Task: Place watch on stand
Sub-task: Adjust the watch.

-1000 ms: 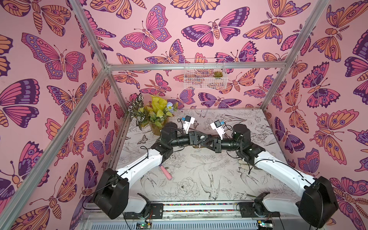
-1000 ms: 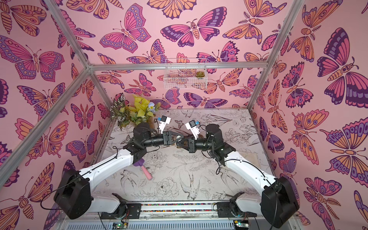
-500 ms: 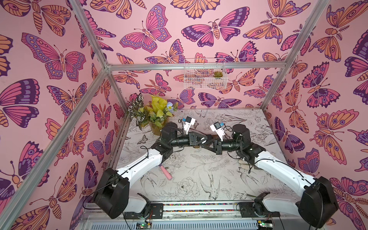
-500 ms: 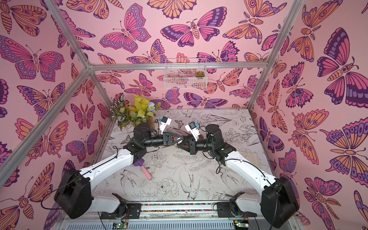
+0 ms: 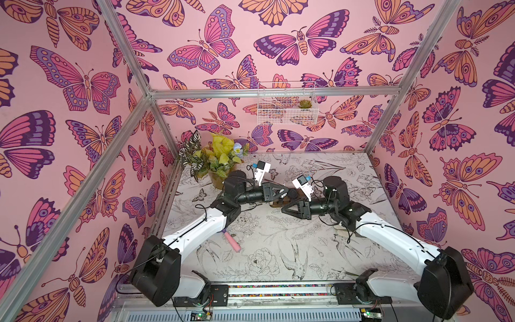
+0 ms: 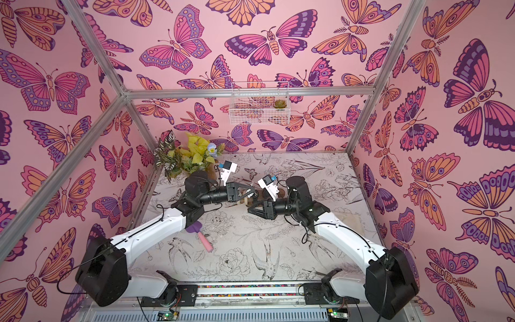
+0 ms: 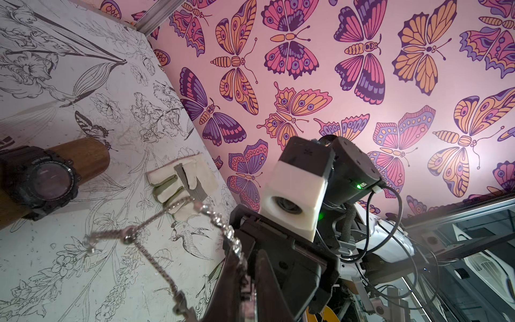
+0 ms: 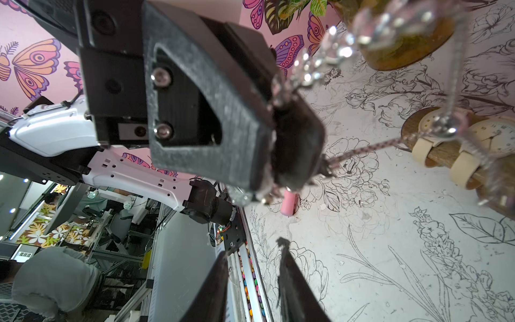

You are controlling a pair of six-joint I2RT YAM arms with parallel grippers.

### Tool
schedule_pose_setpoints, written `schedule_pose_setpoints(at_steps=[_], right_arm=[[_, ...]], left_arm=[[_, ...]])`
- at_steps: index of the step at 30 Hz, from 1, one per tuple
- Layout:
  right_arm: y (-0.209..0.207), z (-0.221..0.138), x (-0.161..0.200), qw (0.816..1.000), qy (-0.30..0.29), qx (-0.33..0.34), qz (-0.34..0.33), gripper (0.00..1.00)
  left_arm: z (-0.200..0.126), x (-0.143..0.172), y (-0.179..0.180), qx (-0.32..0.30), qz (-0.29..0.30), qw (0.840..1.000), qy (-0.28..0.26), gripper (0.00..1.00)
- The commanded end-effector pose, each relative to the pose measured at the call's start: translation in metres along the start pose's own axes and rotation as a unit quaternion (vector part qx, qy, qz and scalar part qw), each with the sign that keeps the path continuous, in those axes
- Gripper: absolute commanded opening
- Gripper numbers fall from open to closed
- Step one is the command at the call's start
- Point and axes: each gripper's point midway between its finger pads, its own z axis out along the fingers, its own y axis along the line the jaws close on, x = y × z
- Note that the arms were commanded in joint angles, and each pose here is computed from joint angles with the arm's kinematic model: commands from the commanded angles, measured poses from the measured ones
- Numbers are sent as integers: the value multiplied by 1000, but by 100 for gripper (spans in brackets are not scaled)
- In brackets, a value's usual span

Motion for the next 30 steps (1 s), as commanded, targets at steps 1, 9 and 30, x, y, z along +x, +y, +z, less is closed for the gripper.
schedule_pose_setpoints(at_steps=[1, 9, 30], right_arm=[[9, -4, -9, 1000, -15, -18, 5, 34], [16, -9, -33, 998, -51, -30, -2, 41], [13, -16, -71, 995, -97, -27, -8, 41]], left_arm=[[-5, -5, -9, 9, 25, 1000, -17, 7], [-5, -3, -8, 12, 26, 999, -16, 7], [5, 2, -6, 22, 24, 999, -4, 7]])
